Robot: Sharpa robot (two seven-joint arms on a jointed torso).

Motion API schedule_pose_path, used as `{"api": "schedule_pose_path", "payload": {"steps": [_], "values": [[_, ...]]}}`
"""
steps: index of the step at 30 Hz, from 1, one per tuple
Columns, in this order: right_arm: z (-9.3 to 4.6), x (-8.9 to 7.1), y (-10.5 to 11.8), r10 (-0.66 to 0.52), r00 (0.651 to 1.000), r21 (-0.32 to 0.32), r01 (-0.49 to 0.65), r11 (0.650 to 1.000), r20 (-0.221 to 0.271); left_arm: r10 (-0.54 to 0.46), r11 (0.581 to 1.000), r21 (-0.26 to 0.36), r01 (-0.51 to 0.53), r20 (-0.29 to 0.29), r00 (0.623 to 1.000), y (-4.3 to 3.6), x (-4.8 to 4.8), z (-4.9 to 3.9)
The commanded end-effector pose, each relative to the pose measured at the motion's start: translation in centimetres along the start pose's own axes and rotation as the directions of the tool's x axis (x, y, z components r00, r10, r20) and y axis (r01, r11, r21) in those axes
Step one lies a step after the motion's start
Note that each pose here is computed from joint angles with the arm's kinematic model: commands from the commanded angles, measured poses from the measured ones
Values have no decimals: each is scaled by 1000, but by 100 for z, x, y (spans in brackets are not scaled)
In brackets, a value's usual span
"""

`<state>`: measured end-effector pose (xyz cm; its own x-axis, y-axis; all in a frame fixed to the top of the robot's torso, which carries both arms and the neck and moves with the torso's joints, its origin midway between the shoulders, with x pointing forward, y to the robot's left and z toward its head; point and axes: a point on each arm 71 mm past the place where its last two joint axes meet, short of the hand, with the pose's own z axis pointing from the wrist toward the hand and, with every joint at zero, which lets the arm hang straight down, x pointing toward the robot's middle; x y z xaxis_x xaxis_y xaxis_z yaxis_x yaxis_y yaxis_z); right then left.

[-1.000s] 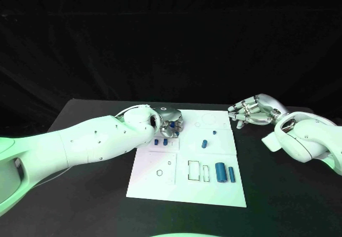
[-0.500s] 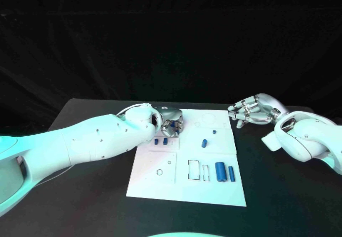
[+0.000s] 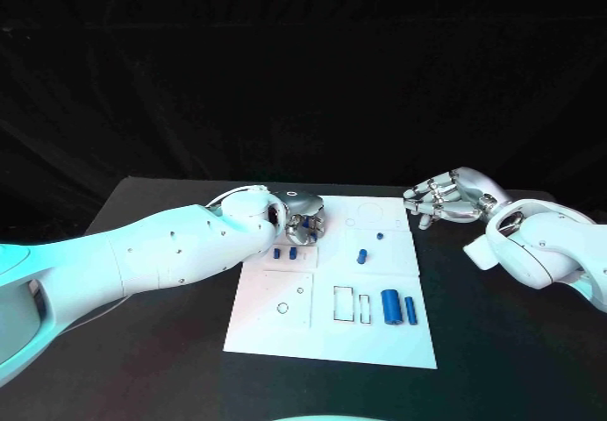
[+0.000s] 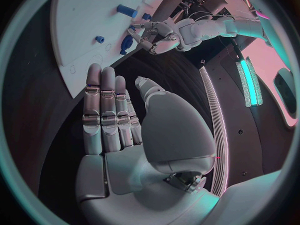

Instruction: Assemble the parts on the task board

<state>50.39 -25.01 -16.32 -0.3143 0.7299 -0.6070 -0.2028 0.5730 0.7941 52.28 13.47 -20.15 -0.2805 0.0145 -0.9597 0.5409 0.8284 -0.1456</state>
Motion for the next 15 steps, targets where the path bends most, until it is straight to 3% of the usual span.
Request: {"api": "schedule_pose_path", "payload": {"steps": [1, 5, 15], "values": [[4, 4, 8, -4, 1000, -11, 4, 1000, 2, -13, 1000, 15, 13, 10, 1000, -19, -4, -26], [3, -1, 2, -5, 1000, -9, 5, 1000, 4, -23, 1000, 12, 23, 29, 999, 7, -53, -77], [0, -16, -9, -5, 1000, -8, 5, 1000, 11, -47, 999, -17, 48, 80, 996, 159, -235, -281]]}}
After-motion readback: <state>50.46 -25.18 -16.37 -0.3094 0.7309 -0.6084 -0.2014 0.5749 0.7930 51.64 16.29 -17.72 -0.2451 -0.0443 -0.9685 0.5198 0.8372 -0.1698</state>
